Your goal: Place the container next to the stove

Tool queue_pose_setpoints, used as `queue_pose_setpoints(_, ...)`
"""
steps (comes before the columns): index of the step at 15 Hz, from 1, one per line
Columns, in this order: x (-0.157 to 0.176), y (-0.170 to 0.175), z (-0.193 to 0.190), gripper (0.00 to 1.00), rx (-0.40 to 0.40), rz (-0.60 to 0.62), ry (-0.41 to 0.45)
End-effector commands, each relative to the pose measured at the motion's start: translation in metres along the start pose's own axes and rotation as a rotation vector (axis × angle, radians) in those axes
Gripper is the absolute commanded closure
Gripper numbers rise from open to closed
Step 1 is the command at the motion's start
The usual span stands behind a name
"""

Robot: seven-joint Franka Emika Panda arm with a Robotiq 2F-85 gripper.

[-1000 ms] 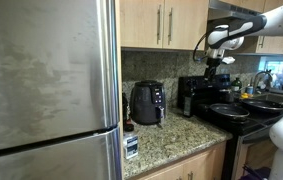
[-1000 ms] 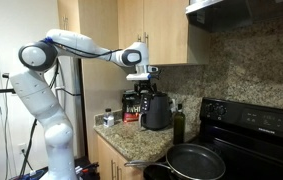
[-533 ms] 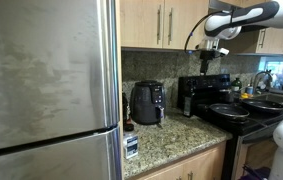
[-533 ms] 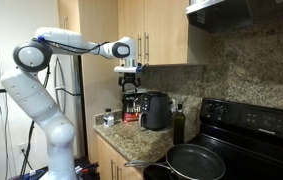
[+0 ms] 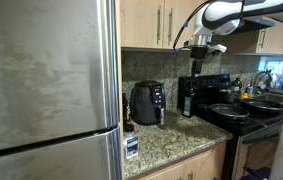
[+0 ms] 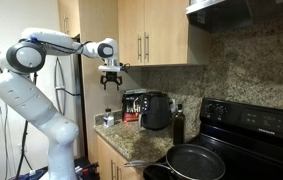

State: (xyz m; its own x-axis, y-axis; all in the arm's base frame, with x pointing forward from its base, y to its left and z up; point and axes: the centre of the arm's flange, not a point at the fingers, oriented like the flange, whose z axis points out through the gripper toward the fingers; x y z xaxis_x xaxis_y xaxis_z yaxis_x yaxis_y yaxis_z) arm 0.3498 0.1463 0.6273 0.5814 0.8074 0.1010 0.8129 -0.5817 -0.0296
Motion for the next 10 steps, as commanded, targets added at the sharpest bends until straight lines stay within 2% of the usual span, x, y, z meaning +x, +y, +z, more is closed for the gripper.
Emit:
queue_pose_setpoints(1, -0.0016, 0.0033, -0.0034, 0.00, 0.044, -0.117, -0.059)
queue_pose_setpoints(3, -0.0017, 0.0022, -0.0015, 0.00, 0.092, -0.223, -0.051)
queue_pose_setpoints(5, -0.0034, 0.0020, -0.0012, 0.00, 0.124, -0.280, -0.055)
queue_pose_setpoints(6, -0.0036, 0.0031, -0.0005, 0.00, 0.103, -0.295, -0.072)
queue_pose_setpoints(7, -0.0023, 0.0024, 0.0018, 0.00, 0.081, -0.282, -0.031)
queue_pose_setpoints(10, -0.0058, -0.0027, 0.0031, 0.00, 0.080, -0.255, -0.049)
